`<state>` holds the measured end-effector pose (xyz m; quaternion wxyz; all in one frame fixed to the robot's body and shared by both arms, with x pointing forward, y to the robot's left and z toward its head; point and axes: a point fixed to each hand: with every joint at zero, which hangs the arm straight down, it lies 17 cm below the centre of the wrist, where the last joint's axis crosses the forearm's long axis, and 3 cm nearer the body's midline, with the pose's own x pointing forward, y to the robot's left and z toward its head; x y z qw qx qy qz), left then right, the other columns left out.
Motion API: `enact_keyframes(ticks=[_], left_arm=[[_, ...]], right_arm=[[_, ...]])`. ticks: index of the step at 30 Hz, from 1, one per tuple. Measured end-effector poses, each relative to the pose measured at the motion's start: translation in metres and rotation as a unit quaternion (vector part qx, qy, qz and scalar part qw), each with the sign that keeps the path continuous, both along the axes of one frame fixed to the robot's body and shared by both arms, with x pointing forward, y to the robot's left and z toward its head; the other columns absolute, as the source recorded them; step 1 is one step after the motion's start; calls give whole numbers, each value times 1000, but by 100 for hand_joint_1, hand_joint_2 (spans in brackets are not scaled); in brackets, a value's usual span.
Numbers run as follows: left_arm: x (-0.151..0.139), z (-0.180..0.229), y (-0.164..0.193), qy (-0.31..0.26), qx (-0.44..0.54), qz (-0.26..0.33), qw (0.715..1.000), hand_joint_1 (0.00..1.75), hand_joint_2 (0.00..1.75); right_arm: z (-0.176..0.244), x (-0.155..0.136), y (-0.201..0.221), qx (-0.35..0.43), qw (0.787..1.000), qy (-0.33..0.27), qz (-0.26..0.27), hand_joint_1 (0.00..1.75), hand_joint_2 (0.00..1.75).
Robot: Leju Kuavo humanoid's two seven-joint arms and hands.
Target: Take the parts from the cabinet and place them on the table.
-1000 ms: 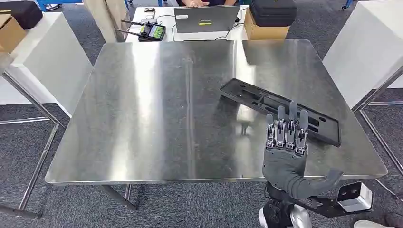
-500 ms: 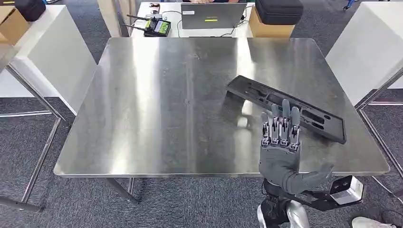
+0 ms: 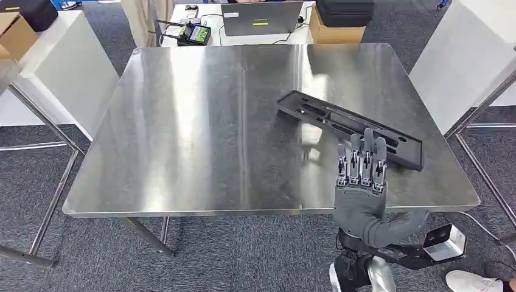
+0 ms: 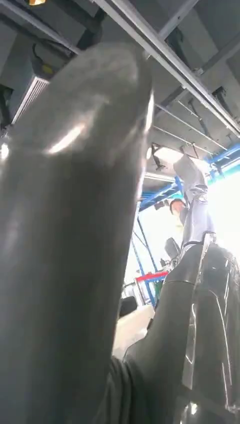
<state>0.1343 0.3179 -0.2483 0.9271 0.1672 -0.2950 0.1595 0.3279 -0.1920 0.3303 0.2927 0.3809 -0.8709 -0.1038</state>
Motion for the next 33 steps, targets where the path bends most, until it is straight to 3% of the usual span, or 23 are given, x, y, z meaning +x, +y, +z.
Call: enact_keyframes(ticks=[33], left_arm=[[12, 3, -7, -18, -11, -21, 1000, 0, 0]], right_arm=[[-13, -8, -18, 1, 999, 16, -28, 0, 0]])
